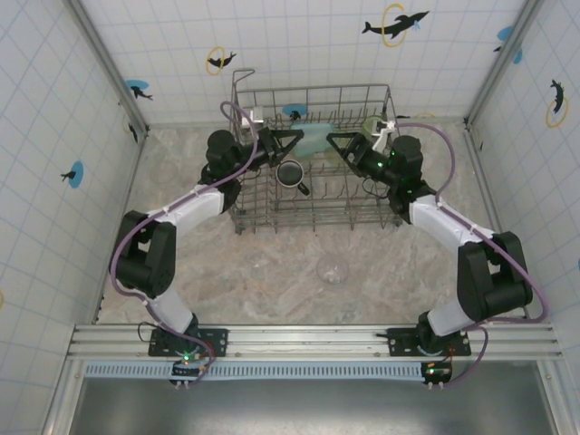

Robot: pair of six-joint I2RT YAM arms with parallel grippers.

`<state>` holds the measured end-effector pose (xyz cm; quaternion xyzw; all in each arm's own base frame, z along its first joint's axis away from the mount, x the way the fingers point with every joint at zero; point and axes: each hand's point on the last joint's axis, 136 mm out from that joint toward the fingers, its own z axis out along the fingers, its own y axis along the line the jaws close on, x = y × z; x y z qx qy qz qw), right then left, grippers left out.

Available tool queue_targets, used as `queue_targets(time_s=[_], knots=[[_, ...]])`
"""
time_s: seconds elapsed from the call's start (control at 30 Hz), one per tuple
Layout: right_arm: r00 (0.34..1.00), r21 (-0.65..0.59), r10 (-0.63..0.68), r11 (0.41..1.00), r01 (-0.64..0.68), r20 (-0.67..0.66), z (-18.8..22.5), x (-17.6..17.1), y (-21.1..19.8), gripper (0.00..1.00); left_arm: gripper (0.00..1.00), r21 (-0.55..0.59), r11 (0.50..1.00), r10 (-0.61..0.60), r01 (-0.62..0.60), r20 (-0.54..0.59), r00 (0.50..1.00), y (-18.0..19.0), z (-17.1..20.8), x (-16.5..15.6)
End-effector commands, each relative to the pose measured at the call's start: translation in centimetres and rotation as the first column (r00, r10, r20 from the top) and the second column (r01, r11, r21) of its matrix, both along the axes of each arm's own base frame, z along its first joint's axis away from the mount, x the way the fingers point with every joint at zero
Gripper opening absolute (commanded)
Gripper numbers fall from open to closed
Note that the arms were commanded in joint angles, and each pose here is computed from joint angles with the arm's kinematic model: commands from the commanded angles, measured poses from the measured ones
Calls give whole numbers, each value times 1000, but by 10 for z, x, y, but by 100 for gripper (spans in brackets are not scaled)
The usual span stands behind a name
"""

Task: Load the cups into the dish rack

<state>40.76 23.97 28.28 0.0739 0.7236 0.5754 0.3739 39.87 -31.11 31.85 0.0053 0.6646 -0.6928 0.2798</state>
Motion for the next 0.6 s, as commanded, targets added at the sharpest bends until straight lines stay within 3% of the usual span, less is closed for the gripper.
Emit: queue_targets(time_s=[0.0,0.4,0.57], knots=[[999,92,10,996,-14,39,23,3,3,96,0,-95,995,-1,8,70,998,-8,29,-4],[1000,188,-2,982,-1,17,32,22,11,90,0,-170,984,-54,59,33,998,-26,22,-4],[1000,209,-10,978,5,20,32,26,8,76,0,-167,984,-61,65,29,998,-28,21,-6]])
